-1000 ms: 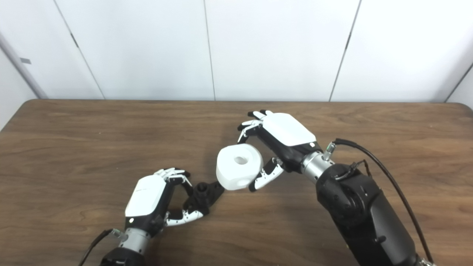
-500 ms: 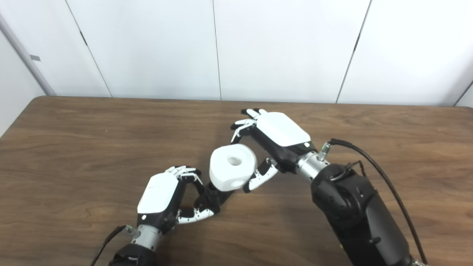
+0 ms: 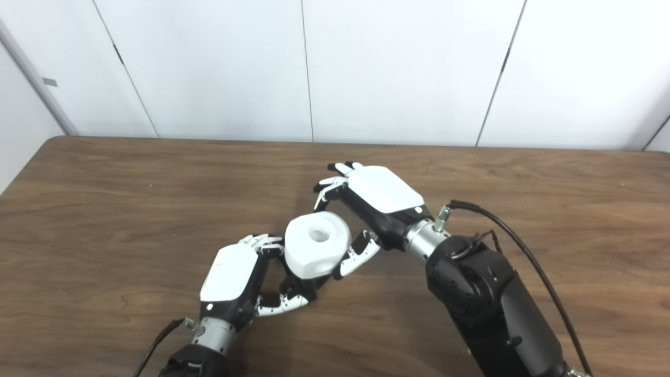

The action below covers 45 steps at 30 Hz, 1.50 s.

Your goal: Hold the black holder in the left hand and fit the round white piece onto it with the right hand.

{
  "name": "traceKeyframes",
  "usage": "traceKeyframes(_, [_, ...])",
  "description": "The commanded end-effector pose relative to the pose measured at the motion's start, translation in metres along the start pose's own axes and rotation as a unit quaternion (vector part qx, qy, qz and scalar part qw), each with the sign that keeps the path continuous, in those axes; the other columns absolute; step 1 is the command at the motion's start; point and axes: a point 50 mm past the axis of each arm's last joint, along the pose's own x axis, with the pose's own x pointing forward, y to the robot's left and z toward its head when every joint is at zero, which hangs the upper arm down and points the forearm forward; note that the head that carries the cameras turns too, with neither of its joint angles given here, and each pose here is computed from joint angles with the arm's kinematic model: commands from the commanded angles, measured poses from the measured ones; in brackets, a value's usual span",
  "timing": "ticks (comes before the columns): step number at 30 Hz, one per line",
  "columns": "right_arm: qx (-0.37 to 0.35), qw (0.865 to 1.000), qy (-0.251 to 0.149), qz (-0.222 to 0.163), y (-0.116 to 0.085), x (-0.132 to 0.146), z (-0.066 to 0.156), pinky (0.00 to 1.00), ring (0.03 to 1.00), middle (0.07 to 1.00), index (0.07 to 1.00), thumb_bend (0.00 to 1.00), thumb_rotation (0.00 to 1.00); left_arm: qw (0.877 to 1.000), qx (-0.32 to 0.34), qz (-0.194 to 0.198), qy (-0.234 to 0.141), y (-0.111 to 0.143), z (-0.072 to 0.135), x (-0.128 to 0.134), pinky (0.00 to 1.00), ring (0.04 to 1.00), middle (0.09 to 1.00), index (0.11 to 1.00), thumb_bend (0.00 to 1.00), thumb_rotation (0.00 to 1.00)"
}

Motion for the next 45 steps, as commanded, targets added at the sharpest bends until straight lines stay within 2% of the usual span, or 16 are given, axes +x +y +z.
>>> traceKeyframes(1, [-0.02,0.999,-0.023,-0.03,-0.0143,0.0055,0.0076,1.0,0.972,0.834,0.482,0.52,0.14,0.999,0.012,-0.052,0.002,-0.0201,0.0001,-0.0068,0.88,0.836,0.771,0.486,0.52,0.05])
traceKeyframes(17, [-0.026,0.999,-0.01,-0.027,-0.0101,0.0071,0.0005,1.0,0.973,0.833,0.483,0.52,0.14,0.999,0.011,-0.051,0.001,-0.0174,0.0,-0.0089,0.87,0.834,0.767,0.486,0.52,0.05])
traceKeyframes(37, [-0.019,0.999,-0.01,-0.026,-0.0062,0.0077,0.0014,1.0,0.969,0.835,0.483,0.52,0.14,0.999,0.008,-0.052,0.002,-0.0164,-0.001,-0.0098,0.88,0.835,0.769,0.486,0.52,0.05])
traceKeyframes(45, [0.0,0.999,-0.016,-0.035,-0.0111,0.0075,0.0011,1.0,0.985,0.838,0.482,0.52,0.14,0.999,0.01,-0.053,0.002,-0.019,-0.0012,-0.0081,0.88,0.833,0.768,0.486,0.52,0.05])
